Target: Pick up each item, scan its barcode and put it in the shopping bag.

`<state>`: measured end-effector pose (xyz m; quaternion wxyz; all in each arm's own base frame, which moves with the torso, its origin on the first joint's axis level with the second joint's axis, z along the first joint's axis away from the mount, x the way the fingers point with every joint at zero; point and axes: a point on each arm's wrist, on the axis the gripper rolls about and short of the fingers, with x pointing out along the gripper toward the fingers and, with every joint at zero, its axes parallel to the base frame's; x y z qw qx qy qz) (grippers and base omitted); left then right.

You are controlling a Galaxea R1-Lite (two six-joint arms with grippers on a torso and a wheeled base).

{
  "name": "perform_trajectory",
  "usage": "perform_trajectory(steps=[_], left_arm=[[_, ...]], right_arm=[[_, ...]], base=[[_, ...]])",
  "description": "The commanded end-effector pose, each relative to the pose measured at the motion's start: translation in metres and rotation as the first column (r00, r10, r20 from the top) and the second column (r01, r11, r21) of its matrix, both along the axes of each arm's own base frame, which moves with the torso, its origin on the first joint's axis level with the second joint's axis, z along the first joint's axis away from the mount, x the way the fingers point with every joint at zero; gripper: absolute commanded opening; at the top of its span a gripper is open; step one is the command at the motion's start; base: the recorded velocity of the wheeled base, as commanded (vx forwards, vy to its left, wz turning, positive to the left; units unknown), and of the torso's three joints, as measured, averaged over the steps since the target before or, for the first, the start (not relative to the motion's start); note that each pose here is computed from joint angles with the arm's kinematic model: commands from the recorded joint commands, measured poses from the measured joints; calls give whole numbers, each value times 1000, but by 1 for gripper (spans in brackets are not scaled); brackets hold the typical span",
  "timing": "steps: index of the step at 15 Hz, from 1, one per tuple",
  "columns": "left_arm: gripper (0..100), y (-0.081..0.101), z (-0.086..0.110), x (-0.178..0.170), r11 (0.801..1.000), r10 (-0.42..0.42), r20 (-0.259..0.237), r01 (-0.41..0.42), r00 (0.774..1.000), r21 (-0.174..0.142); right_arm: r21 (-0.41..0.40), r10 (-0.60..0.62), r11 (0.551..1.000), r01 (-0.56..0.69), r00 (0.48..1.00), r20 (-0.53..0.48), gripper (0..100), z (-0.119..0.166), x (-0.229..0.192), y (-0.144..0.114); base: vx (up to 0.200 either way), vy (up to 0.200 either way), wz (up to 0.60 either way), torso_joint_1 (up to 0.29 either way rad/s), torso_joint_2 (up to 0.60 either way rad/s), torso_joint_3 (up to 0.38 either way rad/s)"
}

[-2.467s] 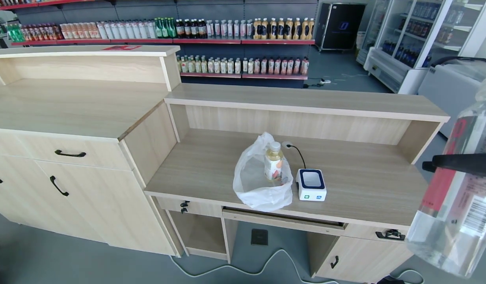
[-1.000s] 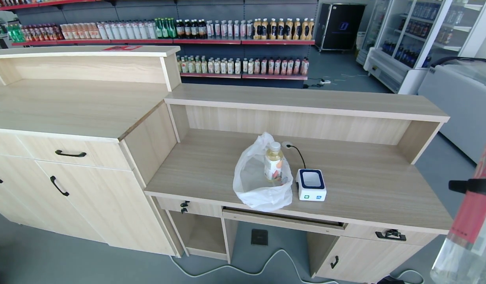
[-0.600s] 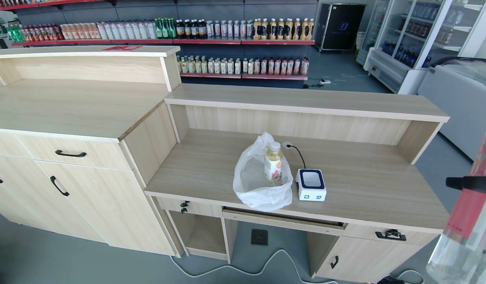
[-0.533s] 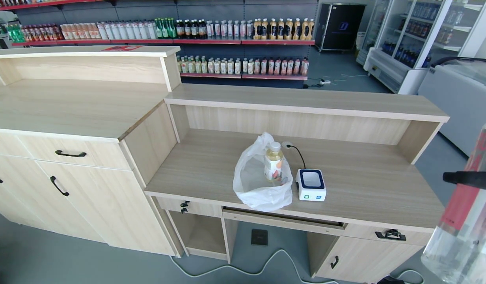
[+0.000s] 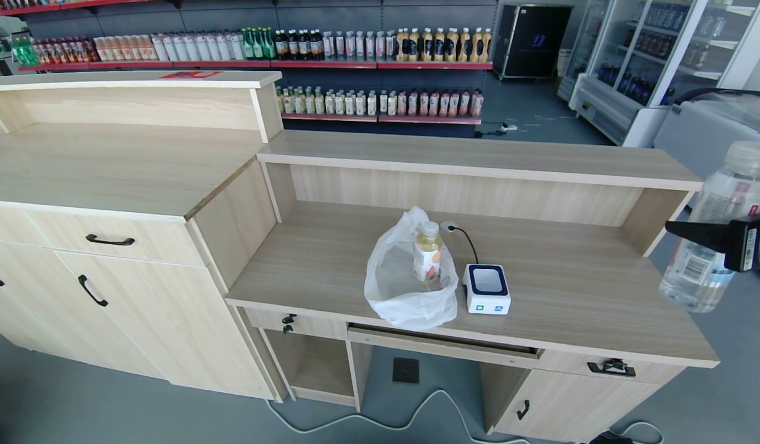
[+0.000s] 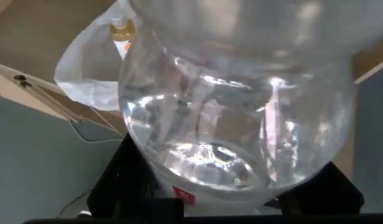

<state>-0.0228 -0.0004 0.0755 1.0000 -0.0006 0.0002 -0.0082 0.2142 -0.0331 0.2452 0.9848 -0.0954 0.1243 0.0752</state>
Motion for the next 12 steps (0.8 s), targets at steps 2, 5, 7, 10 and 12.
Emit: perform_trajectory(steps=[2,5,7,10,12], left_arm=[[100,0,0,0,1000,0,0,0,1000,0],[100,0,0,0,1000,0,0,0,1000,0],[100,0,0,0,1000,0,0,0,1000,0],[100,0,0,0,1000,1,-1,-1,1000,0],[100,0,0,0,1000,0,-1,0,1000,0]], right_arm=[[-154,-124,981,122,992,-3,0,-38,36,-36],[-343,-109,929,140,988,110,0,-51,45,-48],[-442,-74,884,151,980,186,0,-61,52,-50],[-525,17,845,100,977,212,0,-72,62,-53],[-618,87,782,80,968,235,0,-84,66,-57]], base=[[0,0,0,0,0,0],[0,0,0,0,0,0],[0,0,0,0,0,0],[0,0,0,0,0,0],[0,0,600,5,2,2]])
